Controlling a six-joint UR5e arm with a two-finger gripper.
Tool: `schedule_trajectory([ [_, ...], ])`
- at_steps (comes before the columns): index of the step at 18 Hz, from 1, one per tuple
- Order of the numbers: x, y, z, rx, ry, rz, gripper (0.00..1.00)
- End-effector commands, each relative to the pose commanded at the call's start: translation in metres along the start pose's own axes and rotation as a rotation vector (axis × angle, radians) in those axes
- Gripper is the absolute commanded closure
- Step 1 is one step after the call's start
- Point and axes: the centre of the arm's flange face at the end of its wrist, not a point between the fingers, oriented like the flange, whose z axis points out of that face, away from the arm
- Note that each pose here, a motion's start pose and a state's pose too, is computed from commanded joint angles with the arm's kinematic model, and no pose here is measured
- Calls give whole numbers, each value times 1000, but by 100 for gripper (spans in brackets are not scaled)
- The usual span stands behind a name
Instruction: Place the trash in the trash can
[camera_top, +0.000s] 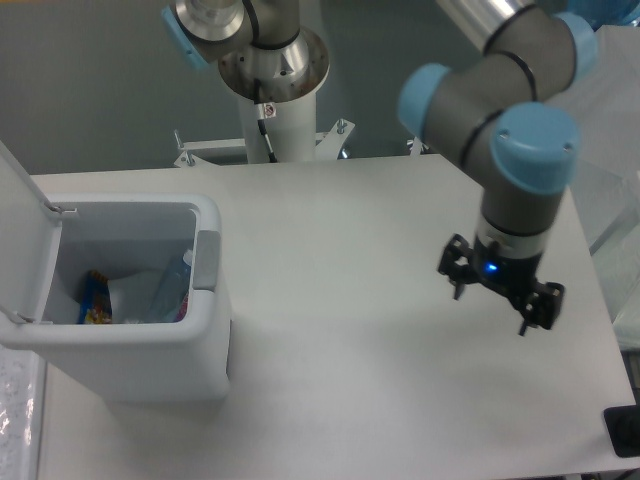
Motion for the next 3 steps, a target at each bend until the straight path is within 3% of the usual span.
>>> schedule_trajectory([
  [3,-2,10,6,-6,11,26,0],
])
